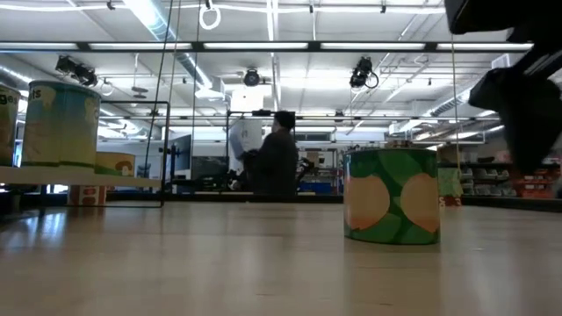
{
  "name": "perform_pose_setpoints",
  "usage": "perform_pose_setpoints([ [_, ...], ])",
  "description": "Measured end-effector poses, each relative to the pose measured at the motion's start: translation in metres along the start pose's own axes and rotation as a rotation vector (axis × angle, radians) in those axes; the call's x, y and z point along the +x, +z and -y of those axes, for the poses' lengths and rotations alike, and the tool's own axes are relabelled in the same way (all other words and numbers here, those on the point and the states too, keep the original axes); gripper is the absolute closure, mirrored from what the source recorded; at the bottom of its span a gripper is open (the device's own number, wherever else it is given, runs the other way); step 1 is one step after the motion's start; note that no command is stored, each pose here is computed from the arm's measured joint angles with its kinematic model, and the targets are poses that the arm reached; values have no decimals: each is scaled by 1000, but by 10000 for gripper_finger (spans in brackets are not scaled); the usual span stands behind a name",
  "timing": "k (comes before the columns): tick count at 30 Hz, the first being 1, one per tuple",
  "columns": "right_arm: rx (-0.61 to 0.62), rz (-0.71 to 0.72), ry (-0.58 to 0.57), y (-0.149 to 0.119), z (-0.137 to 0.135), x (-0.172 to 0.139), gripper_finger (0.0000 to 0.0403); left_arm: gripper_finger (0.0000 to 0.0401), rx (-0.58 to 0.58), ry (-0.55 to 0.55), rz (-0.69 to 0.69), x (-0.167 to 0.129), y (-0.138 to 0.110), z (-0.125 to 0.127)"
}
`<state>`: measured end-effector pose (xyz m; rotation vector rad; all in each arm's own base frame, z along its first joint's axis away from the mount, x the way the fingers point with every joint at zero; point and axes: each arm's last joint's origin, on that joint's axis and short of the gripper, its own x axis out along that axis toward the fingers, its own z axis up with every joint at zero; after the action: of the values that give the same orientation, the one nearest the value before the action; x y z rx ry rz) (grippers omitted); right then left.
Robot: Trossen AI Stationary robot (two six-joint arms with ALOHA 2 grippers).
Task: Pick and place cans onto a shelf
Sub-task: Put the canned sliced peaches on the shelf
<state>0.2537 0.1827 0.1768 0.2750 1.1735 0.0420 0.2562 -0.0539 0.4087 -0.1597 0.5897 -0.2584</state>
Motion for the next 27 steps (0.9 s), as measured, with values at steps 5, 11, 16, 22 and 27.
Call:
perform_pose_setpoints([
  [5,74,-57,-13,-5,-2,-3,30,241,-2,47,73,-2,9,-16],
  [11,28,-57,7,-4,-3,-3,32,241,1,62,19,-2,4,-20],
  [16,46,-50,5,0,0,-3,53,241,106,62,-41,-2,-2,-19],
  [22,224,-23,-13,3,3,-2,99,241,115,52,76,-2,9,-18],
  [27,295,26,-36,5,2,-3,138,241,128,48,122,-3,14,-17],
])
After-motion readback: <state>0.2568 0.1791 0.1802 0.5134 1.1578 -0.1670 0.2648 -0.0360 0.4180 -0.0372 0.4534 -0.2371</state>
